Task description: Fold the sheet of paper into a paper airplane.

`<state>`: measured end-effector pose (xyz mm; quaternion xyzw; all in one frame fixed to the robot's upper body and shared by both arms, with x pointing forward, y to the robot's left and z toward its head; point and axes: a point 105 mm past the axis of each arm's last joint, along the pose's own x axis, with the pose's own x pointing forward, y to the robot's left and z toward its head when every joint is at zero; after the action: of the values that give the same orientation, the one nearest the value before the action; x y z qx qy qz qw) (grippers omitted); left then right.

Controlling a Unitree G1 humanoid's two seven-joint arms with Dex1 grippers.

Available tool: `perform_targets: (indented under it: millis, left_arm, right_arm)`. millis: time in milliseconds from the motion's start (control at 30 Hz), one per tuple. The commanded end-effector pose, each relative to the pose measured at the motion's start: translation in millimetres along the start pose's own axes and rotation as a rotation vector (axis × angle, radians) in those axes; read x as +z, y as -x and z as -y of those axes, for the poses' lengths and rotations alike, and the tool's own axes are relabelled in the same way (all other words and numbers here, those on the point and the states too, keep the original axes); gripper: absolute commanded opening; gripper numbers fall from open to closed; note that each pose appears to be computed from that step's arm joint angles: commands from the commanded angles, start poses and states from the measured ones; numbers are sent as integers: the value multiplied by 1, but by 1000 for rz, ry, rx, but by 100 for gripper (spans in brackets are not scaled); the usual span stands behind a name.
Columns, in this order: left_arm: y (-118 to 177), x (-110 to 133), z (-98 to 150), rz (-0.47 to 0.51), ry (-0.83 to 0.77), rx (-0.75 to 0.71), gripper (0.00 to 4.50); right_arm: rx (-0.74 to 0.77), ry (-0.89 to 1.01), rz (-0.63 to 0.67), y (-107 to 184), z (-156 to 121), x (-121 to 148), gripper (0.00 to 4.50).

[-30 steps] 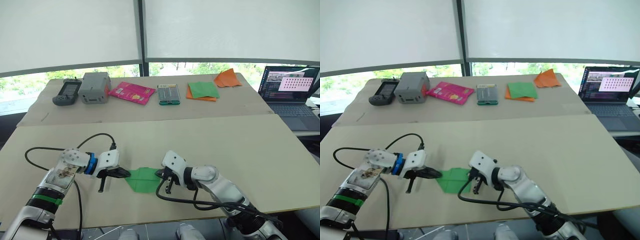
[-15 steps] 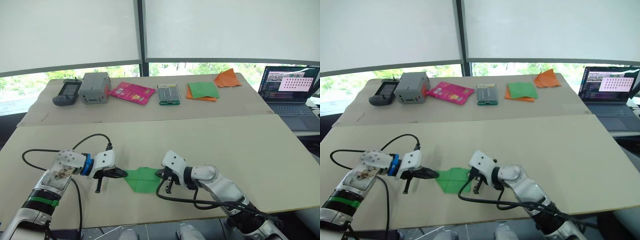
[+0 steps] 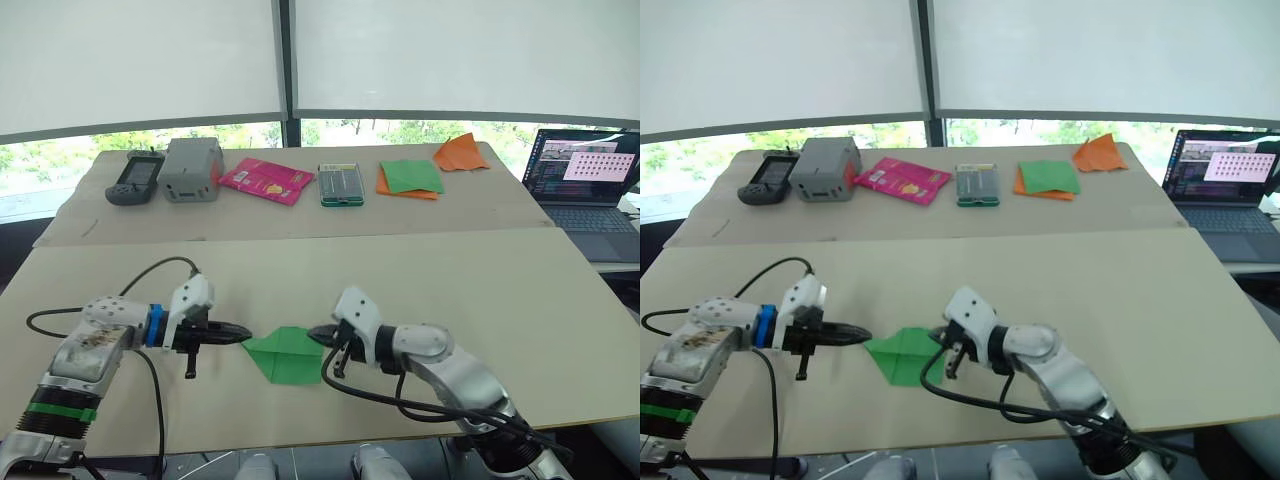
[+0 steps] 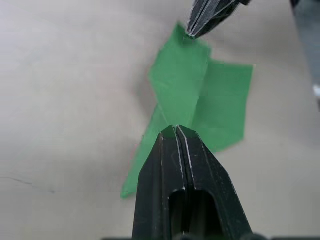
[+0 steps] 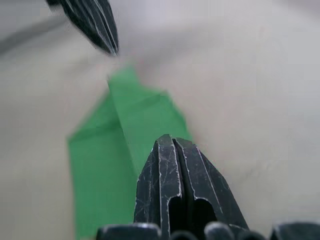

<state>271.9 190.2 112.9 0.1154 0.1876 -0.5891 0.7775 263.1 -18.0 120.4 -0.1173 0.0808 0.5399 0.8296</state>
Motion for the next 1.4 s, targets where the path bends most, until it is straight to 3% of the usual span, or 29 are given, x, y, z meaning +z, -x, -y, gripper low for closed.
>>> perform_targets:
  millis: [33,167,400,967,1100,1333,1400]
  left_arm:
    - [4,9,7,35,20,-2,0]
    - [3,6,9,37,32,19,0]
    - [-5,9,16,59,39,21,0]
    - [-6,20,12,121,16,80,0]
    - [-6,16,13,114,23,74,0]
    - [-7,11,11,113,25,70,0]
    - [-8,10,10,114,27,68,0]
  right_arm:
    - [-8,16,74,14,-2,25,1]
    - [-50,-18,56,24,6,21,126]
    - [-69,-151,-74,20,19,-21,362]
    - [52,-260,-25,-9,13,-25,362]
    - [53,-257,-25,-9,14,-25,251]
    - [79,-256,-17,-10,9,-23,5]
    - [85,-259,-9,-10,7,-21,2]
